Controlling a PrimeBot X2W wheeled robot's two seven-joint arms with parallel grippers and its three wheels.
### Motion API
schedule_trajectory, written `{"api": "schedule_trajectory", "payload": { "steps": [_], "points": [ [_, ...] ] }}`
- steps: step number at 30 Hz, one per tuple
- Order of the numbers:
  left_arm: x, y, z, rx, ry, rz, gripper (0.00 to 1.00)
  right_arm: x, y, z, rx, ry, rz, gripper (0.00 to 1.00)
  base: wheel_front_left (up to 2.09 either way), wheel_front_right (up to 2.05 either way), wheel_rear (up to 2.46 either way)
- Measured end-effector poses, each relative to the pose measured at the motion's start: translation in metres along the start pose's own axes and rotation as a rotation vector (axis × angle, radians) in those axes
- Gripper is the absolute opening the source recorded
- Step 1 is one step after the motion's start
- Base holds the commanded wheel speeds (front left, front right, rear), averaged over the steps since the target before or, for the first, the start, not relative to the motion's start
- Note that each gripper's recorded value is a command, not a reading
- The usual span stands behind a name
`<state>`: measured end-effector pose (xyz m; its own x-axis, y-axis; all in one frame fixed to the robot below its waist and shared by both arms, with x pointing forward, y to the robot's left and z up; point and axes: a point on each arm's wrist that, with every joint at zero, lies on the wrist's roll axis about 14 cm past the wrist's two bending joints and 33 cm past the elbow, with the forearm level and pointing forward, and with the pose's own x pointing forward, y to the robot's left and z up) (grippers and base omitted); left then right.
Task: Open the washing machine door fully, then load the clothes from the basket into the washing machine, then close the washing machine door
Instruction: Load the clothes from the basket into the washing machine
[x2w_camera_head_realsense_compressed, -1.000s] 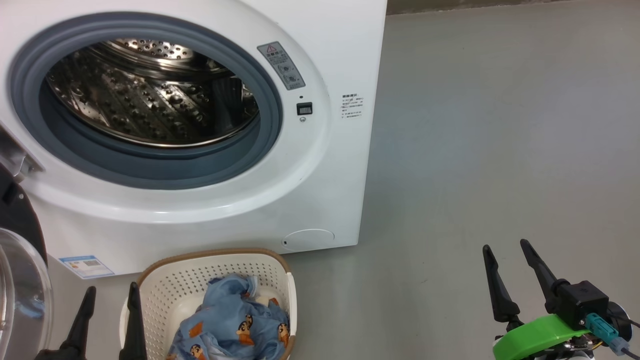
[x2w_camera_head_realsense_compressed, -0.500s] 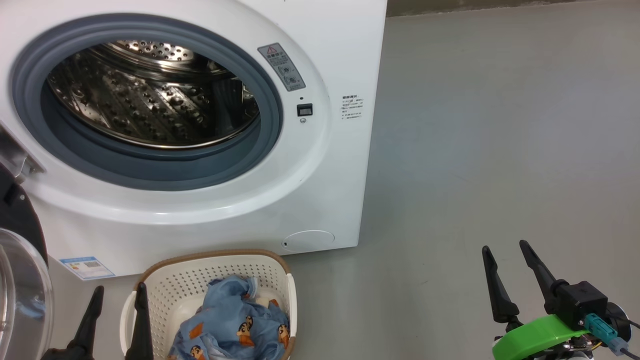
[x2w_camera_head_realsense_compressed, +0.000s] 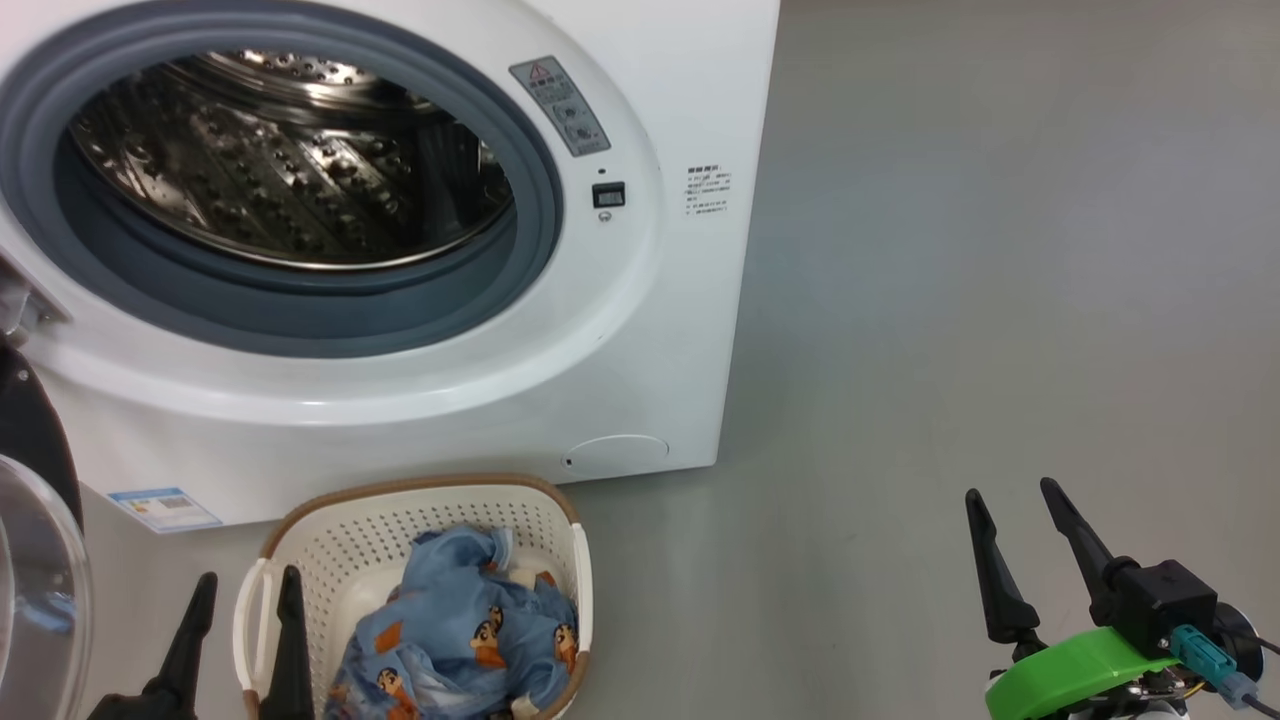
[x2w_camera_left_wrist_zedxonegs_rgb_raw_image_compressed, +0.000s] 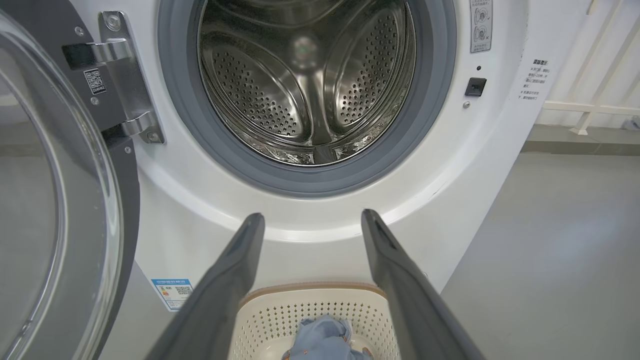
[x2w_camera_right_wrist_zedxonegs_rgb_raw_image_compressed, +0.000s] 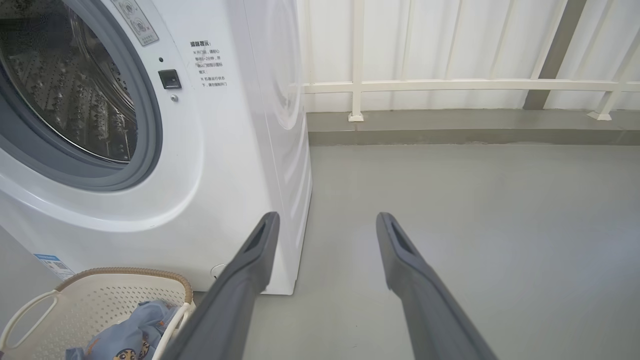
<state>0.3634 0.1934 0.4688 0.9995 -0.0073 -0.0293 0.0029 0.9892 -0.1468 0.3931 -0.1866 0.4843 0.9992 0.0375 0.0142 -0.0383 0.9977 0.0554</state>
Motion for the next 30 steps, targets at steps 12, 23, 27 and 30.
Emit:
{"api": "schedule_trajectory", "payload": {
  "steps": [12, 23, 27, 30],
  "points": [
    [0.019, -0.007, -0.022, -0.03, 0.06, -0.016, 1.0, 0.013, -0.003, -0.019, 0.006, 0.048, -0.009, 1.0, 0.0, 0.0, 0.0],
    [0.032, -0.018, -0.057, -0.06, 0.161, -0.051, 1.0, 0.021, -0.01, -0.033, 0.032, 0.08, -0.031, 1.0, 0.0, 0.0, 0.0],
    [0.041, -0.023, -0.072, -0.083, 0.199, -0.061, 1.0, 0.026, -0.014, -0.039, 0.031, 0.09, -0.041, 1.0, 0.0, 0.0, 0.0],
    [0.05, -0.026, -0.083, -0.1, 0.225, -0.07, 1.0, 0.026, -0.018, -0.048, 0.036, 0.114, -0.052, 1.0, 0.0, 0.0, 0.0]
  ]
}}
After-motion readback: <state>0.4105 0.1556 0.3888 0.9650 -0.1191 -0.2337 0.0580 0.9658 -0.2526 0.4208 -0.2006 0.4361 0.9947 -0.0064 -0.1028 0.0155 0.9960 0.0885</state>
